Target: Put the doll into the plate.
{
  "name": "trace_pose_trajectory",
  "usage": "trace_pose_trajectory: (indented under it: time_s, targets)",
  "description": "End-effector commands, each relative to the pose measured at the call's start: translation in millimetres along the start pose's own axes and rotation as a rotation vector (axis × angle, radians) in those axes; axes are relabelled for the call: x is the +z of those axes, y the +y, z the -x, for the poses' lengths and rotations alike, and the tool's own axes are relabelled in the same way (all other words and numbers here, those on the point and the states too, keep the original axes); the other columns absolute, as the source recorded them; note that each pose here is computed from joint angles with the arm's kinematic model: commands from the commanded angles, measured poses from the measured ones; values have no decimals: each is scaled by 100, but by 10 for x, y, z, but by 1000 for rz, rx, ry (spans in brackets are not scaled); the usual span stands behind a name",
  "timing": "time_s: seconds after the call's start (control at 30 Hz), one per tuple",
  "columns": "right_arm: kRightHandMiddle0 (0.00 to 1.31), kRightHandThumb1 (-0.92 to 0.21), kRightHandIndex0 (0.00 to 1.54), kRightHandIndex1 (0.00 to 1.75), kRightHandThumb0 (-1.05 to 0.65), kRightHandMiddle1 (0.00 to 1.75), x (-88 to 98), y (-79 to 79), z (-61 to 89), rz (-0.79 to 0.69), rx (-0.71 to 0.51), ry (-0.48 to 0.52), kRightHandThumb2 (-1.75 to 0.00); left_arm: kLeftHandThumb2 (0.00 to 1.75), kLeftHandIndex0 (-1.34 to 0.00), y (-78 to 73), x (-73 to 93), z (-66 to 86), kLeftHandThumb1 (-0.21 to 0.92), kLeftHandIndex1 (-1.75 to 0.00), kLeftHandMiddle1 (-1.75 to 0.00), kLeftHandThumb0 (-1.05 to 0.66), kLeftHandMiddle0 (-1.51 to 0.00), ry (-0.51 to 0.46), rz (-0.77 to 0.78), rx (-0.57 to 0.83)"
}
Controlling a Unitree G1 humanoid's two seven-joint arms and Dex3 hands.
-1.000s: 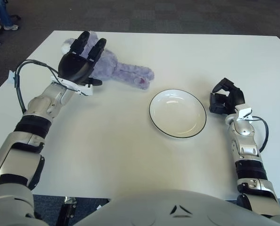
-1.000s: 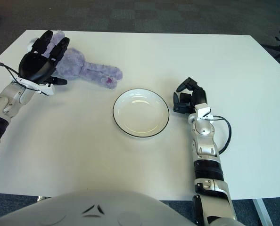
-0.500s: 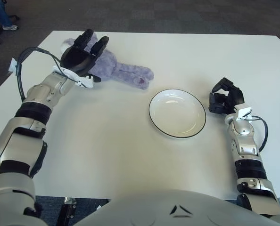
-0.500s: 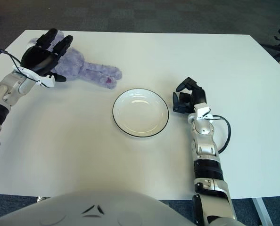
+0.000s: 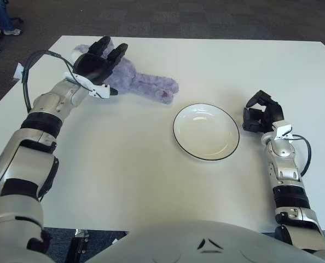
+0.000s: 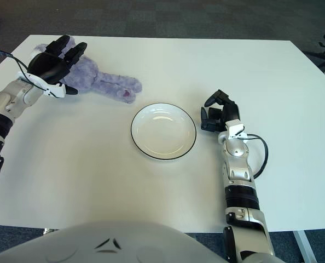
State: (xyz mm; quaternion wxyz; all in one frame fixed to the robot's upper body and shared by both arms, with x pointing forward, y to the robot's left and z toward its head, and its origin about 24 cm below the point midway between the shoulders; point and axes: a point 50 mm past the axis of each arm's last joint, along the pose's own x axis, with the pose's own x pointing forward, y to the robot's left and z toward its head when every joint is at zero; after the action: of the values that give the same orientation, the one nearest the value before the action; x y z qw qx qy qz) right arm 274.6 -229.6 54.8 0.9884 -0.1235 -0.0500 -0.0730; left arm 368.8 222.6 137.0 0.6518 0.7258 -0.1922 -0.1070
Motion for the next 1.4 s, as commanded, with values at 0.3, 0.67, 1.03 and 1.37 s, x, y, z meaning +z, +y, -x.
trace_pose_trajectory:
  time_s: [0.3, 0.67, 1.03, 1.37]
  targets:
    - [65, -27, 124, 175, -50, 175, -189, 35, 111, 26, 10, 124, -137, 62, 0, 6, 1, -121, 54, 0, 0, -81, 0, -7, -30, -49]
    - [65, -27, 125, 175, -50, 175, -179, 46, 114, 30, 9, 128, -137, 59, 0, -41, -8, -174, 53, 0, 0, -80, 0, 5, -45, -105]
    - [65, -27, 125, 175, -50, 175, -172, 49, 119, 30, 17, 126, -137, 68, 0, -109, -15, -196, 43, 0, 0, -74, 0, 27, -72, -147]
    - [65, -28, 124, 175, -50, 175, -180, 44, 117, 16, 20, 132, -136, 73, 0, -178, 3, -208, 39, 0, -1, -73, -2, 44, -86, -178]
